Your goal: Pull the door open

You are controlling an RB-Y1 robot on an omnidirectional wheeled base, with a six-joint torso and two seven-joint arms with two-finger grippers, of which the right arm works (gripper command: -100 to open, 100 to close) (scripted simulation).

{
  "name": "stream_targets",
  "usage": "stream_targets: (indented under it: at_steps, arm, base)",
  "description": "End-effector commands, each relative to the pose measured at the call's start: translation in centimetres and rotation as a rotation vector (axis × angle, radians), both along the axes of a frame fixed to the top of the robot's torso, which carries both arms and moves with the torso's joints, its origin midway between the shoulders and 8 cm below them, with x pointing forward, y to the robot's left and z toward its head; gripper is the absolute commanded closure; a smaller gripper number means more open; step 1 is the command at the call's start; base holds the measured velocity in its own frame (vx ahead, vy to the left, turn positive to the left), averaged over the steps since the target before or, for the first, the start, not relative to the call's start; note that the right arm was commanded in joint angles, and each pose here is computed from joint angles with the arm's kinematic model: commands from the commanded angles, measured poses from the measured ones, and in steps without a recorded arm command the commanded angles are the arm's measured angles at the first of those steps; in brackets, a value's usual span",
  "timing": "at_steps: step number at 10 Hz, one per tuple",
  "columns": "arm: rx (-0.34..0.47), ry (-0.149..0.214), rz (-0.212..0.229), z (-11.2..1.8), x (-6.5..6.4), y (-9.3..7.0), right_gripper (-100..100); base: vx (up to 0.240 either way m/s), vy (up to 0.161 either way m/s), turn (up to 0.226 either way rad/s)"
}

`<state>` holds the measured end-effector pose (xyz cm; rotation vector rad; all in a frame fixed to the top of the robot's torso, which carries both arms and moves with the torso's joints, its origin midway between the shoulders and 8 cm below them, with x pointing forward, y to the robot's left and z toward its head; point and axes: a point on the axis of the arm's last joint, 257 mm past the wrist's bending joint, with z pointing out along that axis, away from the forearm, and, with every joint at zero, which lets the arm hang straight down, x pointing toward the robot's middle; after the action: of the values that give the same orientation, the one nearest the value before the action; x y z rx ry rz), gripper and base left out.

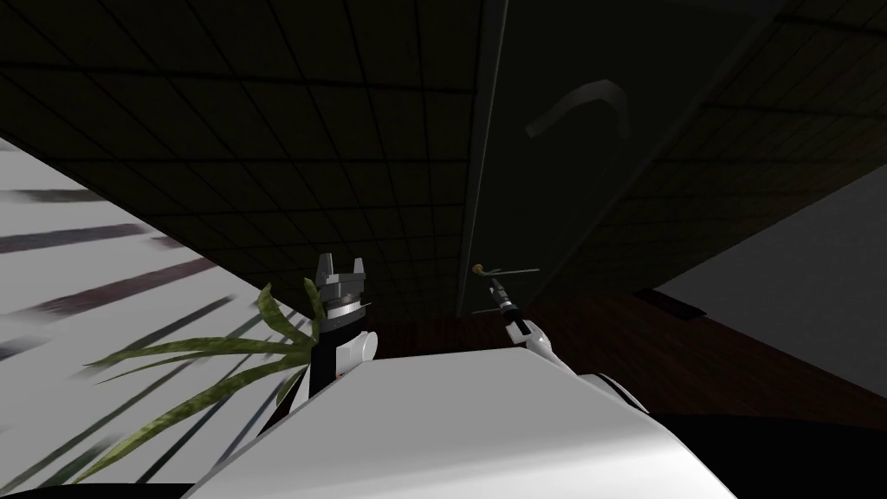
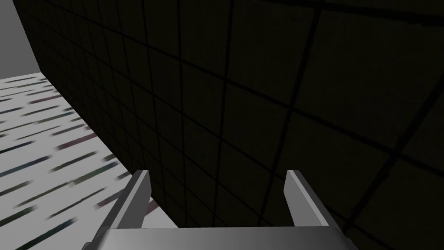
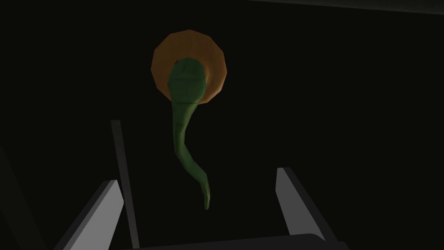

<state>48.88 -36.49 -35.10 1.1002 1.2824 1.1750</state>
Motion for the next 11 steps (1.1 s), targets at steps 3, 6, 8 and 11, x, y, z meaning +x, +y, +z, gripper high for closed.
stream_targets:
  at_steps: [3,6,8,11]
  arm:
    - [0.001,0.001,-0.04,-0.4,-1.3,-2.9,-100]
    - [0.001,0.001,-0.079,-0.4,-2.6,-5.8,-100]
    - [0.0,0.001,-0.095,-0.4,-3.2,-7.0,-100]
    - [0.0,0.001,-0.109,-0.4,-3.7,-7.9,-100]
  base:
    - [0.125,0.031,0.089]
    - [0.127,0.027,0.15]
    - [0.087,0.015,0.068]
    - [0.13,0.018,0.078]
